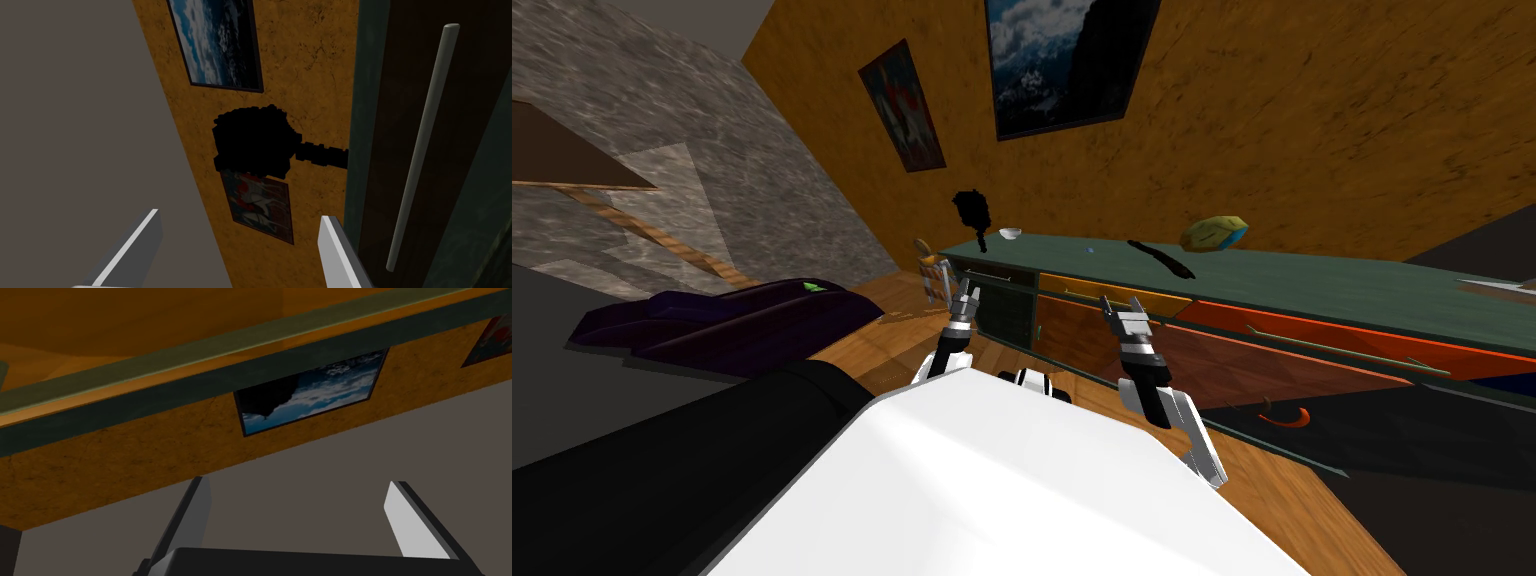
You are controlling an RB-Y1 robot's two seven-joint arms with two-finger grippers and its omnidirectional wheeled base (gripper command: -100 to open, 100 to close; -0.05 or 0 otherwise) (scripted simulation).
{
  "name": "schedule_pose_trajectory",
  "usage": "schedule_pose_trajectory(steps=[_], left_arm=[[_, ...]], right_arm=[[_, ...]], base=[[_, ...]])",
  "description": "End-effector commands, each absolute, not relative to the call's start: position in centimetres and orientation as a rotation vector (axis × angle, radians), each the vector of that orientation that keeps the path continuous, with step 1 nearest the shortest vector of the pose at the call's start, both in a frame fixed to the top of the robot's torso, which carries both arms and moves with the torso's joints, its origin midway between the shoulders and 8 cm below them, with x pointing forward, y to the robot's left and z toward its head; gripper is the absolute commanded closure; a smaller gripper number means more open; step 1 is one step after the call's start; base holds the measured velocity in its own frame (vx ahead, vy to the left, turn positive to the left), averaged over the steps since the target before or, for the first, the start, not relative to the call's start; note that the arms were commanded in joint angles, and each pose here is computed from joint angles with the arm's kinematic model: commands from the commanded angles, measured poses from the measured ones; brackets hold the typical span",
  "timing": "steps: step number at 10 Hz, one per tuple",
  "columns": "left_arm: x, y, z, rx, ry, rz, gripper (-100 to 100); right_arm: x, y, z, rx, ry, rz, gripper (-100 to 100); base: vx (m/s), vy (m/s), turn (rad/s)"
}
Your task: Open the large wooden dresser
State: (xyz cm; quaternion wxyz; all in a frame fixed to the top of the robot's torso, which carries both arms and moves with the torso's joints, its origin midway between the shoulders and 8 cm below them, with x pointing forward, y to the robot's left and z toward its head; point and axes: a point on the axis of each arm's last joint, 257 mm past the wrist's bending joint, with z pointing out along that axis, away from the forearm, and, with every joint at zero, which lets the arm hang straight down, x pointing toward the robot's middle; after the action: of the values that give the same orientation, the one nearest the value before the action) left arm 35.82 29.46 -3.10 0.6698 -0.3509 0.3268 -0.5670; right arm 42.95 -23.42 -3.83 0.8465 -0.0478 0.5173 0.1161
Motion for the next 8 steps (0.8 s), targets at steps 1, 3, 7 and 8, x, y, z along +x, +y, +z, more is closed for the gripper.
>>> schedule_pose_trajectory(steps=[1,3,7,8], left_arm=[[35.8,29.5,-3.1,-0.791,0.737,-1.278,0],[35.8,29.5,-3.1,-0.791,0.737,-1.278,0],[35.8,29.5,-3.1,-0.791,0.737,-1.278,0],[35.8,29.5,-3.1,-0.791,0.737,-1.278,0]], right_arm=[[44.1,-24.0,-4.6,-0.177,1.115,0.108,-100],[44.9,-24.4,-5.3,-0.225,1.130,0.024,-100],[46.4,-25.5,-6.7,-0.317,1.158,-0.138,-100],[47.2,-26.1,-7.4,-0.360,1.170,-0.215,-100]], base=[[-0.023,0.077,-0.021],[-0.012,0.063,-0.018],[-0.016,0.095,-0.021],[-0.017,0.079,-0.020]])
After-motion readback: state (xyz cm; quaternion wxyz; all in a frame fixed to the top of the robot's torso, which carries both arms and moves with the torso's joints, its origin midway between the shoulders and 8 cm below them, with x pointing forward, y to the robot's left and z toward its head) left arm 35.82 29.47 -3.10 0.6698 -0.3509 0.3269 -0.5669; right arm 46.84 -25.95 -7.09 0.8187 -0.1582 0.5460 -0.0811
